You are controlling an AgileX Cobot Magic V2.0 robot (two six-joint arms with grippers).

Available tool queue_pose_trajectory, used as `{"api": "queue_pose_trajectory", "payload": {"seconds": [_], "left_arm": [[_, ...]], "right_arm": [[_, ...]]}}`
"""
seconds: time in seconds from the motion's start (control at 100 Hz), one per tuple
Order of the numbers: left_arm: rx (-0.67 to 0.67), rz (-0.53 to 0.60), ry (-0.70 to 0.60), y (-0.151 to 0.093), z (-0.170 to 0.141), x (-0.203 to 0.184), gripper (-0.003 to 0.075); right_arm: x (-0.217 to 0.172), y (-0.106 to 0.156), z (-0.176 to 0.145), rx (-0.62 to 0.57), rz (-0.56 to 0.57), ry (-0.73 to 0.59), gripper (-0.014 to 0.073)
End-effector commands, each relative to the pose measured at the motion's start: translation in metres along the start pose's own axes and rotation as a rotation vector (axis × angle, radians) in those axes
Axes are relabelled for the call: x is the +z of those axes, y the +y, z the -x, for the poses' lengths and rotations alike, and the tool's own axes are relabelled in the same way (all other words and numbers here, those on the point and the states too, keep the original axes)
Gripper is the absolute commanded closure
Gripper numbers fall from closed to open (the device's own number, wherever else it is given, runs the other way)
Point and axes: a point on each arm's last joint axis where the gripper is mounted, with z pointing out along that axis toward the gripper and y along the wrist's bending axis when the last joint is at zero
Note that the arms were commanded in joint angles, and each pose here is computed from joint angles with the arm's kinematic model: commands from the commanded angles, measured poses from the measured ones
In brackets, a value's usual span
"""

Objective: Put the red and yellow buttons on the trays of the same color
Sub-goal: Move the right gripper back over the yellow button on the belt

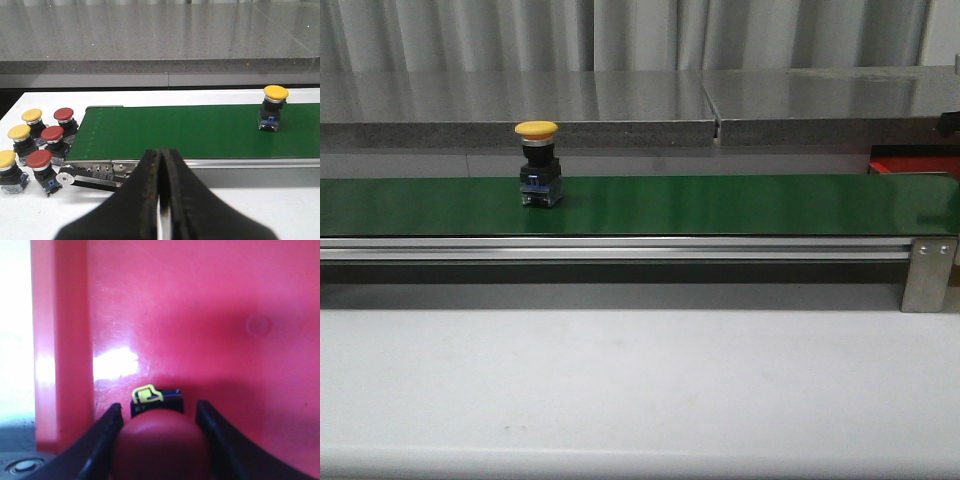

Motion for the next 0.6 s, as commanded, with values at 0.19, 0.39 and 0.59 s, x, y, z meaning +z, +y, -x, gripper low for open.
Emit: {"api": "queue_pose_trajectory", "payload": {"seconds": [0.19, 0.39, 0.59], "left_arm": [[-0.015, -0.005, -0.096, 0.0, 0.014, -0.002, 0.0741], [-0.015, -0.005, -0.096, 0.0, 0.014, -0.002, 0.0741], [-0.015, -0.005, -0.096, 0.0, 0.014, -0.002, 0.0741]], "right_arm": [[-0.041, 0.002, 0.016, -0.012, -0.007, -0.107, -0.0005], [-0.067, 0.004, 0.022, -0.018, -0.015, -0.169, -0.0002], [-0.109, 0.008, 0.027, -0.022, -0.015, -0.245, -0.0002]]}}
